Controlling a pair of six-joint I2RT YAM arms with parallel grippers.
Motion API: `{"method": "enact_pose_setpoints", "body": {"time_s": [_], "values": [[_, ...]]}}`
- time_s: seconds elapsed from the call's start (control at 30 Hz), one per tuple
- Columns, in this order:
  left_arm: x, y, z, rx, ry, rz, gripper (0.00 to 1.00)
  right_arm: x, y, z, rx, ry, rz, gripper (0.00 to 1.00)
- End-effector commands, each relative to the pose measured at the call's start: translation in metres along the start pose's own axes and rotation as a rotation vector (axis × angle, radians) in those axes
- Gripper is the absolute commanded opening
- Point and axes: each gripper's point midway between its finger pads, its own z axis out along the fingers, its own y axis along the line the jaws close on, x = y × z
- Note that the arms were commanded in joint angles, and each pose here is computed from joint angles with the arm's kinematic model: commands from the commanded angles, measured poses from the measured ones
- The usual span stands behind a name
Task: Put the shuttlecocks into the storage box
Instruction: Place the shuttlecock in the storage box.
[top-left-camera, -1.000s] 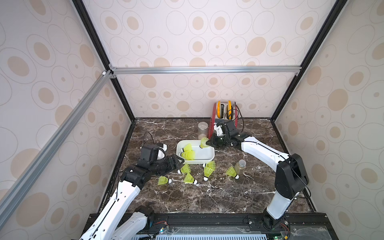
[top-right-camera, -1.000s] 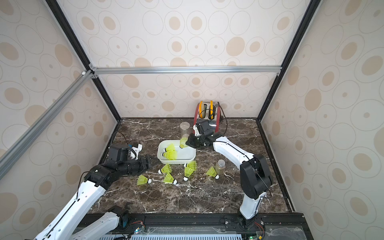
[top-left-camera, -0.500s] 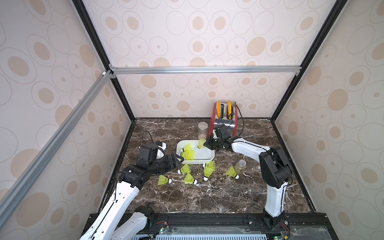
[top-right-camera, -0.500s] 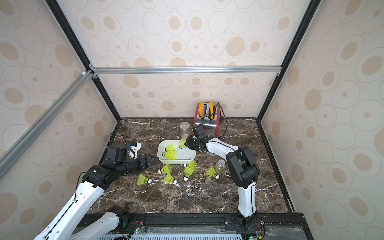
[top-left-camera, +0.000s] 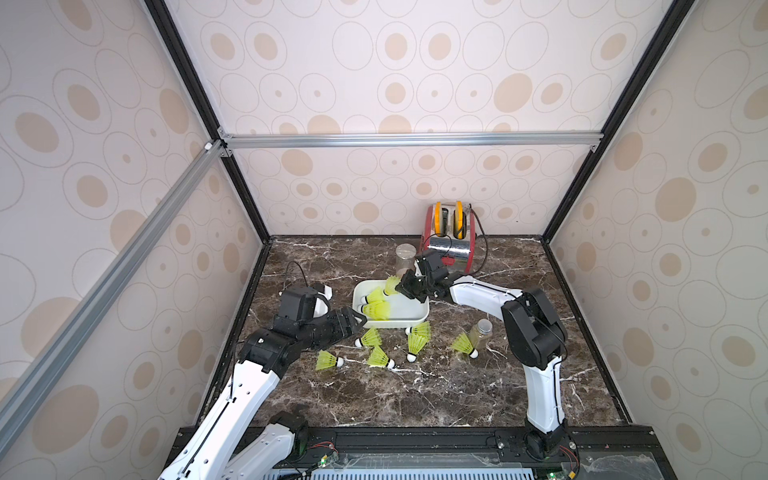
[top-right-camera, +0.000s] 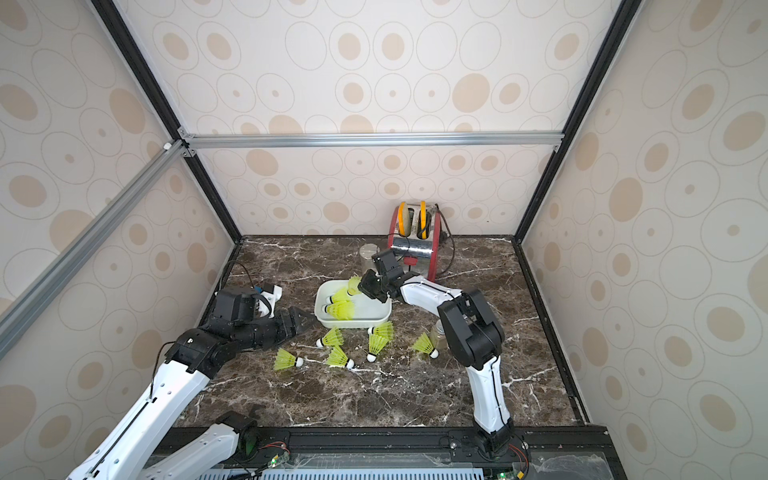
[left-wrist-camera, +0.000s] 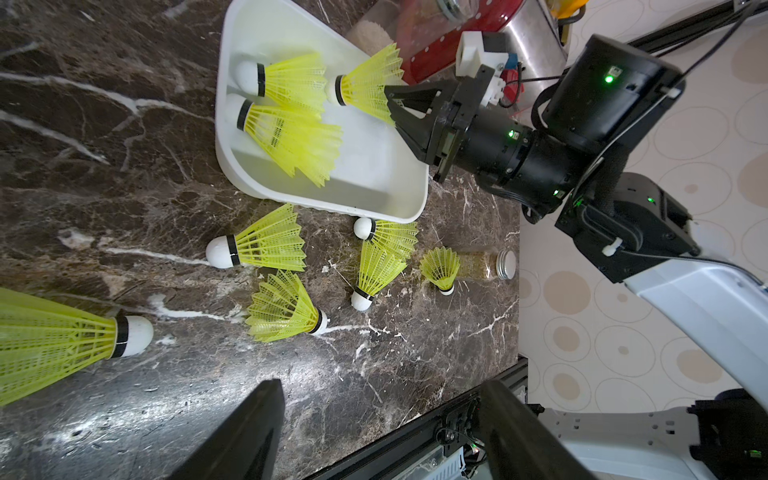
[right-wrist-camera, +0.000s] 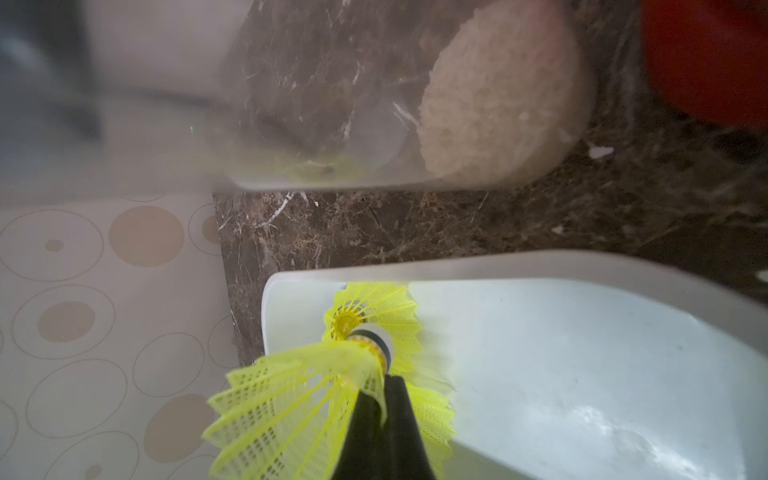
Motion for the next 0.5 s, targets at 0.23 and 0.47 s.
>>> {"method": "enact_pose_setpoints", "body": {"time_s": [0.23,0.47], "values": [[-0.008,-0.010,-0.005,0.007,-0.016,0.037,0.77,0.002,0.003,0.014,-0.020,0.030,0.029,0.00],[-0.009,-0.010,-0.004,0.007,-0.014,0.037,0.77,0.006,0.005,0.020,-0.035,0.048,0.047,0.00]]}}
